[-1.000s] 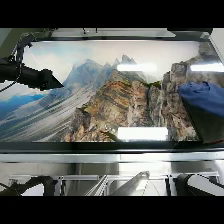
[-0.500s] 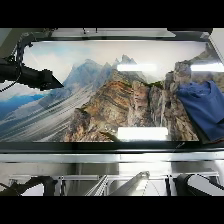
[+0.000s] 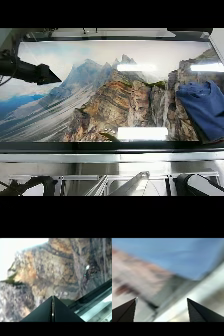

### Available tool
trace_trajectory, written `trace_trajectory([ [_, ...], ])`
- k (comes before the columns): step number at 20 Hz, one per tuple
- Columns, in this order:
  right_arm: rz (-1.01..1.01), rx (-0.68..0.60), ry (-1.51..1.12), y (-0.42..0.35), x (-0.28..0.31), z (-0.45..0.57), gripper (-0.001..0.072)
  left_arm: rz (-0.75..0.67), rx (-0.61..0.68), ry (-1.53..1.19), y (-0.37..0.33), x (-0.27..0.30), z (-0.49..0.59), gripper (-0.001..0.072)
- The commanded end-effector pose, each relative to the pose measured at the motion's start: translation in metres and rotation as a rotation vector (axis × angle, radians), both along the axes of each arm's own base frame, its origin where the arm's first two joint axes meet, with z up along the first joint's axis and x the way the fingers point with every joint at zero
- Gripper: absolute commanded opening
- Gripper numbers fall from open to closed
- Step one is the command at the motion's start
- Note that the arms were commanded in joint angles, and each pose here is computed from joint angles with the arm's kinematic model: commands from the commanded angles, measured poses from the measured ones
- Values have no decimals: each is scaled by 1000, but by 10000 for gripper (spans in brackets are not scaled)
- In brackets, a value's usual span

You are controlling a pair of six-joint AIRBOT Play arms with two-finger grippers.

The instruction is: Fold the shirts.

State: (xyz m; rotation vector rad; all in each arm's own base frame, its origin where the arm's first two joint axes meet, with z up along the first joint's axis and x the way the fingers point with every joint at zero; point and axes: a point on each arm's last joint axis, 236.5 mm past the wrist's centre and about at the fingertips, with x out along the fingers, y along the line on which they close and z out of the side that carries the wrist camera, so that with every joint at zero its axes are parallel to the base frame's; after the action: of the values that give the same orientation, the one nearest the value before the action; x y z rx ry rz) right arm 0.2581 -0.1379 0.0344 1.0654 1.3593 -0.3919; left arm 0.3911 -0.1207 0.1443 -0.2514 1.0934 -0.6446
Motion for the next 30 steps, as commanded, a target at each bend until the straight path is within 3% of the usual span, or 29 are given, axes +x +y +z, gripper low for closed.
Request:
trace_trajectory([
  [1,119,167,-301,55,52,53,531,-36,-37,-78,-10,1,41,25],
  [2,186,173,-338,71,57,60,156,-52,-51,-86,-15,-4,49,22],
  [3,238,169,-355,86,62,63,42,-55,-45,-85,-17,-9,53,15],
  [9,678,120,-489,226,44,90,39,-141,-65,56,-61,-117,13,14],
  [14,884,93,-674,313,-23,92,39,-203,-63,155,-76,-207,-54,15],
  [30,881,141,-674,326,-46,70,39,-125,-99,-15,-71,-216,-47,17],
])
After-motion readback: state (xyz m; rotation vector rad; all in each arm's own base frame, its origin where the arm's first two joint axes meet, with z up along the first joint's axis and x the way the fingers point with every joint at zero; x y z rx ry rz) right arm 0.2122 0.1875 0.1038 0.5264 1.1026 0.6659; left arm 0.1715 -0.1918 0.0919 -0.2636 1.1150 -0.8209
